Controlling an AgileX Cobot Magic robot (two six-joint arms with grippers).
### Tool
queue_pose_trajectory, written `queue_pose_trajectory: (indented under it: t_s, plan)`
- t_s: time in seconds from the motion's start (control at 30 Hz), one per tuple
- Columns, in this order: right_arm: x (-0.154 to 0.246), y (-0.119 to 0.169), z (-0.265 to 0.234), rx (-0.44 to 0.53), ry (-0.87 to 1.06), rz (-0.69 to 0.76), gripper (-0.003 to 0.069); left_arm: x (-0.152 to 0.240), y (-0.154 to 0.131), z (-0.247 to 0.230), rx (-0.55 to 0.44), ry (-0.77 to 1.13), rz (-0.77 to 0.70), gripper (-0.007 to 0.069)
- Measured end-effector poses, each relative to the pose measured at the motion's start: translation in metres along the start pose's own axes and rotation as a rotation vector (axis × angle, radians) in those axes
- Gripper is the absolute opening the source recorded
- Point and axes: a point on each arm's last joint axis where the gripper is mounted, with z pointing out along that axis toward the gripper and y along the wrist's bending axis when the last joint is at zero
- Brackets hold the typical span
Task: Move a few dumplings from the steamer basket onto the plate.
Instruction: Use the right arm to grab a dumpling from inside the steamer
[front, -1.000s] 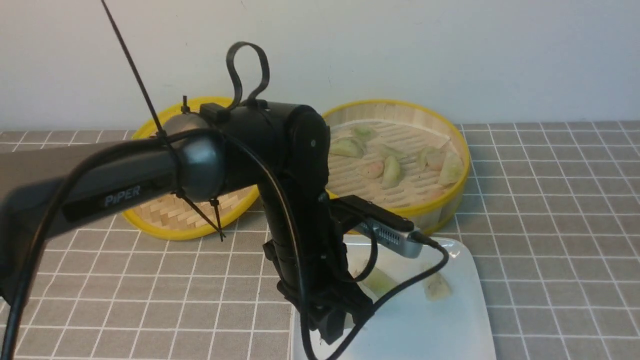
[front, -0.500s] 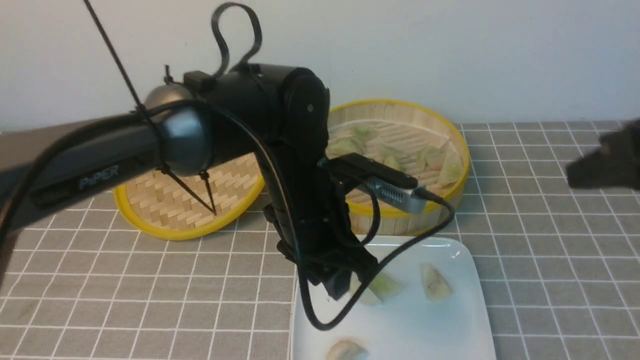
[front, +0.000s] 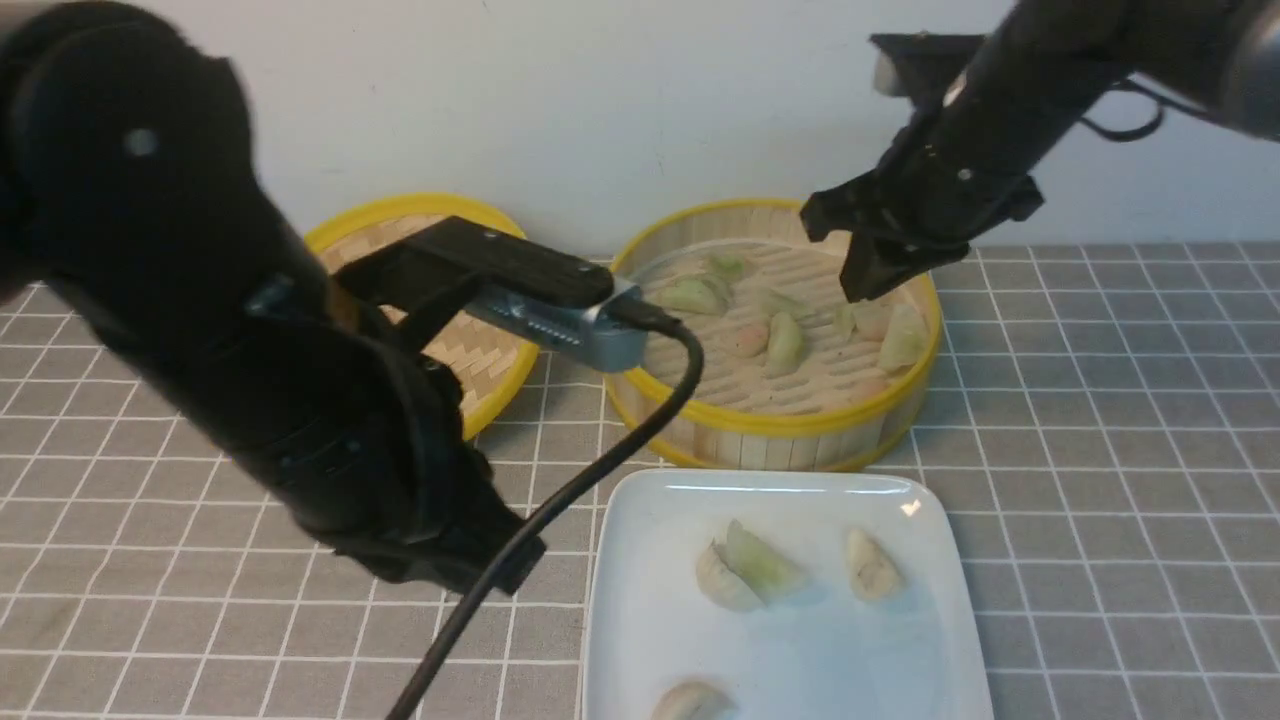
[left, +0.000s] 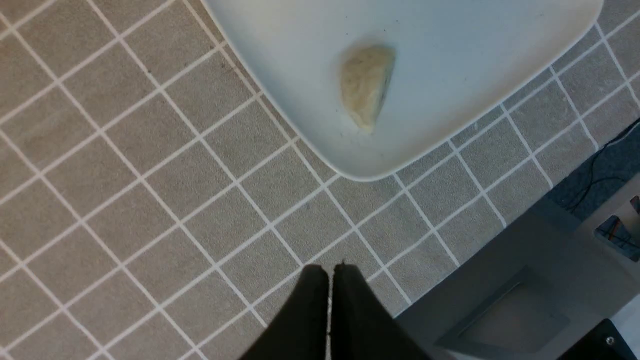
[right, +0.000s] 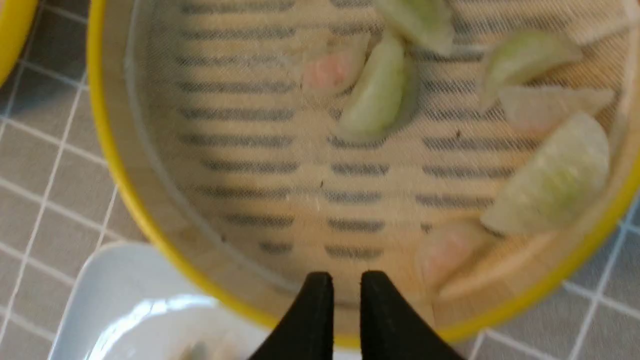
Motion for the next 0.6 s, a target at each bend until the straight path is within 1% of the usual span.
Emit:
queue_pose_trajectory:
  t_s: [0.1,0.17,0.2,0.23,0.33,0.4,0.43,0.47,0.5,0.6]
  plan:
    - [-0.013,0.002,0.030,0.000,0.005,0.005,0.0153,0.013,-0.003,-0.014,-0.005,-0.039,-0.004,-0.0005]
    - [-0.017,0.001,0.040,0.001,0.007,0.005,0.0187,0.017,-0.004,-0.021,-0.011,-0.063,0.000,-0.0005]
    - [-0.021,0.000,0.052,0.005,0.009,0.003,0.0237,0.023,-0.005,-0.030,-0.026,-0.094,-0.002,-0.0005]
    - [-0.021,0.000,0.053,0.005,0.009,0.002,0.0250,0.024,-0.005,-0.031,-0.026,-0.098,-0.002,-0.0005]
    - [-0.025,-0.003,0.071,0.022,0.017,-0.004,0.0359,0.034,-0.006,-0.045,-0.047,-0.143,-0.014,-0.0005]
    - [-0.024,-0.006,0.080,0.032,0.030,-0.006,0.0413,0.038,-0.007,-0.051,-0.056,-0.160,-0.014,-0.0005]
    - [-0.024,-0.006,0.081,0.032,0.032,-0.006,0.0417,0.038,-0.007,-0.052,-0.056,-0.162,-0.013,-0.0005]
    - [-0.023,-0.007,0.087,0.034,0.044,-0.005,0.0444,0.040,-0.007,-0.054,-0.064,-0.168,-0.011,-0.0005]
    - [-0.021,-0.008,0.093,0.035,0.055,-0.003,0.0456,0.041,-0.006,-0.055,-0.069,-0.171,-0.009,-0.0005]
    - [-0.018,-0.011,0.107,0.038,0.083,0.001,0.0468,0.042,-0.006,-0.057,-0.082,-0.176,-0.006,-0.0005]
